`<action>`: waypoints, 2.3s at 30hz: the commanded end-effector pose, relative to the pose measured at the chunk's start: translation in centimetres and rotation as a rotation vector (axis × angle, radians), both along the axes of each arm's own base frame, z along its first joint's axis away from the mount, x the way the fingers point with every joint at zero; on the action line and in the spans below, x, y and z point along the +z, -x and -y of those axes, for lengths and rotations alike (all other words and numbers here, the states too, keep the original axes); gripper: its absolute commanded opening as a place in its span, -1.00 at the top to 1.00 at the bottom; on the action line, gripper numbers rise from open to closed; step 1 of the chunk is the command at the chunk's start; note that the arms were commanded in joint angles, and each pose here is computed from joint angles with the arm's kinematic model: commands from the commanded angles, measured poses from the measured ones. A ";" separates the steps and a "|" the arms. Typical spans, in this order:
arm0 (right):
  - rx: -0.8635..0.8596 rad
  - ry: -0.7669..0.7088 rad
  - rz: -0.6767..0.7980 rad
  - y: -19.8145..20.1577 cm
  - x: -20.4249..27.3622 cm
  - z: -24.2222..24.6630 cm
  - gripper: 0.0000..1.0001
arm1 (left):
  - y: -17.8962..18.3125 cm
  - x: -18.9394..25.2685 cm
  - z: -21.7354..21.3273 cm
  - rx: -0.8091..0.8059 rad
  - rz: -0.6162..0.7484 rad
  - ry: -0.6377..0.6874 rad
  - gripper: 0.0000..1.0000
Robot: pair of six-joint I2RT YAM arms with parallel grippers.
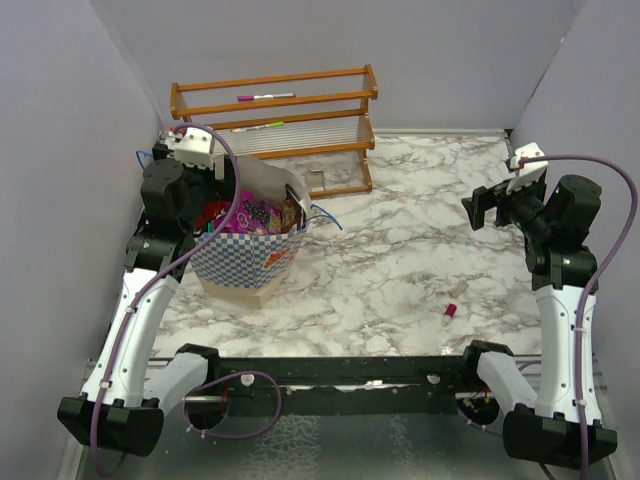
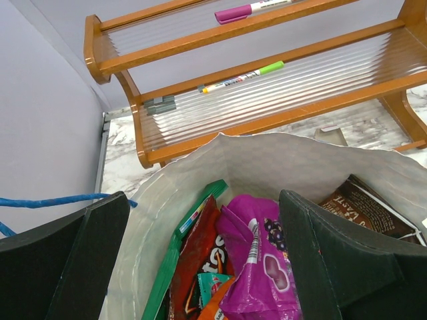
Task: Place the snacks into the paper bag
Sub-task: Reset both arms
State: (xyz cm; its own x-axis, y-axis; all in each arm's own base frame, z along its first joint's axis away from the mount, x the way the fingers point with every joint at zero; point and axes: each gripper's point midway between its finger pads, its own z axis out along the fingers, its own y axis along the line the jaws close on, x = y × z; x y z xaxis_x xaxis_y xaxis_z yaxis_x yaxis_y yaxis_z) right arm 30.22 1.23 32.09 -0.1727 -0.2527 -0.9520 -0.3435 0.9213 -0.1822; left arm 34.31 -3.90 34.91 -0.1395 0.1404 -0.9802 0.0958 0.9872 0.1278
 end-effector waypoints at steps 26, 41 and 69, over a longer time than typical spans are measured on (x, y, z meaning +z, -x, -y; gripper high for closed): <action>0.031 -0.011 0.021 0.1 1.2 -0.7 -0.99 | 0.5 1.6 -0.5 0.024 0.034 0.016 -0.94; 0.025 -0.008 0.011 0.1 1.0 -0.5 -0.99 | 0.5 1.7 -0.2 0.008 0.034 0.023 -0.94; 0.037 -0.011 0.007 0.1 1.2 -0.7 -0.99 | 0.5 1.5 -0.2 0.006 0.029 0.018 -0.94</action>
State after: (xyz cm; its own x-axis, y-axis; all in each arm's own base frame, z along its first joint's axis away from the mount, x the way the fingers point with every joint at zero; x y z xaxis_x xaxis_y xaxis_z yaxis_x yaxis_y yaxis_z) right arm 30.22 1.48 31.86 -0.1895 -0.2474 -0.9502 -0.3608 0.9176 -0.1670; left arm 34.23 -3.80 34.75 -0.1482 0.1377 -0.9793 0.0906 0.9880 0.1252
